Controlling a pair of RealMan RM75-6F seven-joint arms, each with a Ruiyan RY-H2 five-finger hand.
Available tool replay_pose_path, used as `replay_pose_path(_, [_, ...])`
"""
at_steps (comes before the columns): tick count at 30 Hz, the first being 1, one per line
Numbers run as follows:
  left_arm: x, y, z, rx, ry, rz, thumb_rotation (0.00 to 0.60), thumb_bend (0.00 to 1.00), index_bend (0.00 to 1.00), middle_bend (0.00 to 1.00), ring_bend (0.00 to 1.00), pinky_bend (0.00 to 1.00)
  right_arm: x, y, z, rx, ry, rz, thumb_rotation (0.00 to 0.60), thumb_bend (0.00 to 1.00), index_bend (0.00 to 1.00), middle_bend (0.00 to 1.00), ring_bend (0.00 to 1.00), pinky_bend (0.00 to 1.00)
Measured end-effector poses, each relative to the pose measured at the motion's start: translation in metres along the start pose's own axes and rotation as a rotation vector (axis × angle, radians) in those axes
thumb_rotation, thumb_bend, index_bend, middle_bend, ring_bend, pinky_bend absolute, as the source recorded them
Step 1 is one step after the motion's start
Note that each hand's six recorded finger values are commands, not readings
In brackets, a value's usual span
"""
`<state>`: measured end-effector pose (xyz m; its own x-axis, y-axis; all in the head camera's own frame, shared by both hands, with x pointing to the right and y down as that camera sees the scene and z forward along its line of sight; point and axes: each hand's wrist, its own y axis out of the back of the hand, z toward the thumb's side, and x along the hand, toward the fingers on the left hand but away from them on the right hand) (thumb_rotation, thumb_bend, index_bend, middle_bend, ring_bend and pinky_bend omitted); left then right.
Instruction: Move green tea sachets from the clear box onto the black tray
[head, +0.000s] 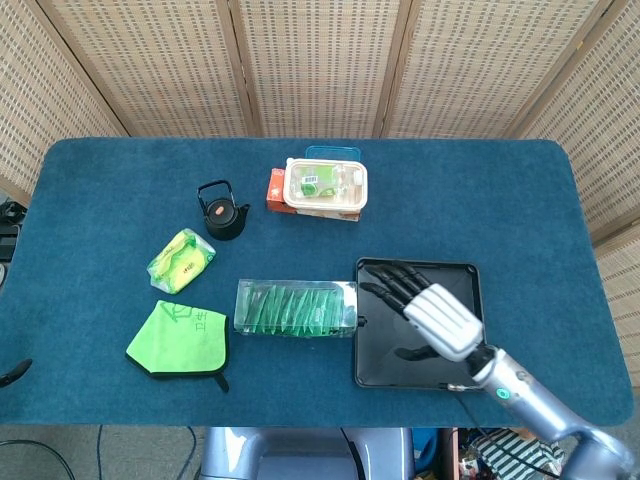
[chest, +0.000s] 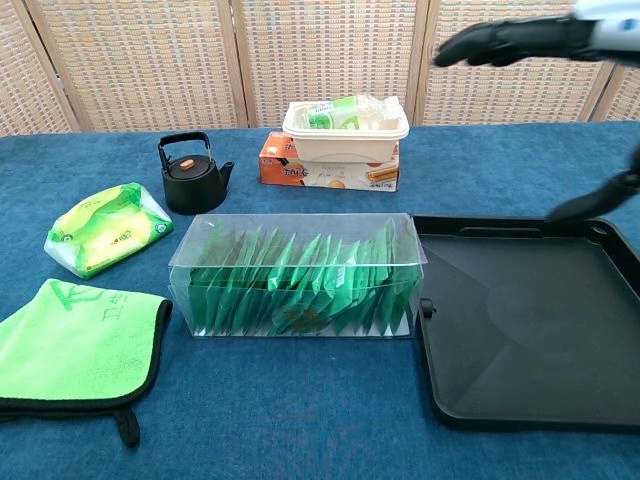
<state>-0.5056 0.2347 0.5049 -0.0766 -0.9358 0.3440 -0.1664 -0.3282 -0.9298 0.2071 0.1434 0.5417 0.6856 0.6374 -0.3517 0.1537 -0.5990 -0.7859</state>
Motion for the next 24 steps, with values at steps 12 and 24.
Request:
replay_pose_path(12, [0.003,-0.002,-0.004,-0.007,0.013,-0.017,0.600,0.09,0.00,0.00,0.00,0.00,-0.068,-0.037,0.021,0.077,-0.030,0.092,0.600,0.22,0.14,0.00,0.00,0.00])
replay_pose_path(24, [0.005,-0.004,-0.005,-0.007,0.019,-0.032,0.600,0.09,0.00,0.00,0.00,0.00,-0.111,-0.066,0.046,0.162,-0.063,0.168,0.600,0.24,0.14,0.00,0.00,0.00])
